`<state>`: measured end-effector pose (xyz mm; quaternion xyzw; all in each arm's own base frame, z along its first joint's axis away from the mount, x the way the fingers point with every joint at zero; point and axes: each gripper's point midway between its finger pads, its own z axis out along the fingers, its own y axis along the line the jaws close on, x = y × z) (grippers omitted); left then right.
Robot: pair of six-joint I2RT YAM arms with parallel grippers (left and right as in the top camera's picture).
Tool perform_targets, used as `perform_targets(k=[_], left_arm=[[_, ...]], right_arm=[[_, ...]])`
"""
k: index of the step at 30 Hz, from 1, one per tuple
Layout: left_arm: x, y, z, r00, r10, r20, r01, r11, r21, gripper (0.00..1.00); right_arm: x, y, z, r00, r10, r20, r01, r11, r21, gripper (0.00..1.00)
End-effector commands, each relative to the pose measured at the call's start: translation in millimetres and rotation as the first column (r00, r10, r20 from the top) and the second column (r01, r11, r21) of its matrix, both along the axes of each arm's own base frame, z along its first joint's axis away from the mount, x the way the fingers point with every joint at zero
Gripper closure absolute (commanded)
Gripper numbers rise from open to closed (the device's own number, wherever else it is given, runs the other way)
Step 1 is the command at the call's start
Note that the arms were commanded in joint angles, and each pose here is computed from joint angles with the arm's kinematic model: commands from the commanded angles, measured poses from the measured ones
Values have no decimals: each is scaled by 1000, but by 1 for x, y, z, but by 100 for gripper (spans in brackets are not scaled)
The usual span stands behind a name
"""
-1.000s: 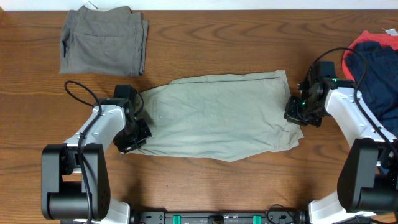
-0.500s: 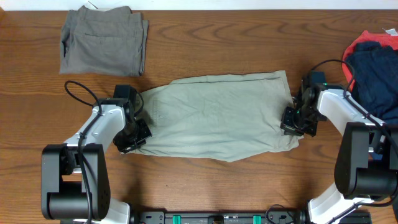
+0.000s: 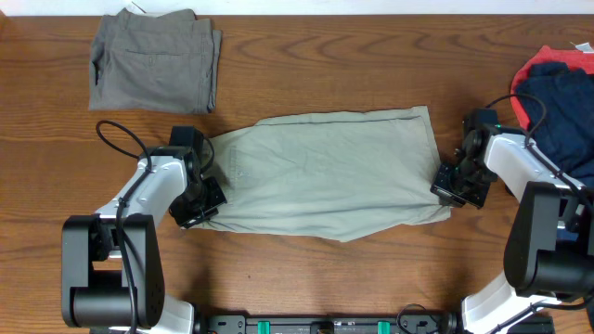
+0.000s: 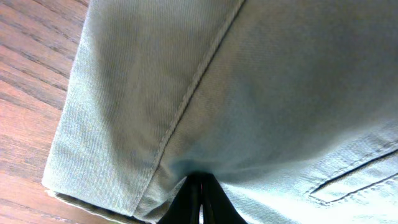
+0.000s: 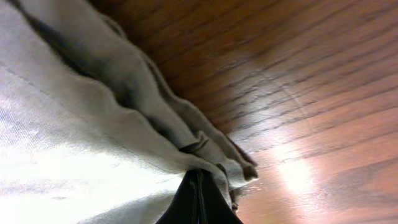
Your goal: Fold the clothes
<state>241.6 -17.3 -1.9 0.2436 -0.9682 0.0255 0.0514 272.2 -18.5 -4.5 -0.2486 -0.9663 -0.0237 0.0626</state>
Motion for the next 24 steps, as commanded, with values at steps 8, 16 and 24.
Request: perform_targets(k=[8,16,24], left_arm=[[6,9,19,998,39,50,-40,998,38,94],[26,9,82,958,-37,285,26,999,42,59],[57,41,114,876,-22,481,-28,995,96,2]], right_arm=[[4,-38,15,999,-50,-15,47,988,-147,99],[36,-43,55,995,-20,99,35,987,-158,77],[59,-47,62,983,-18,184,49,985,-168,1]])
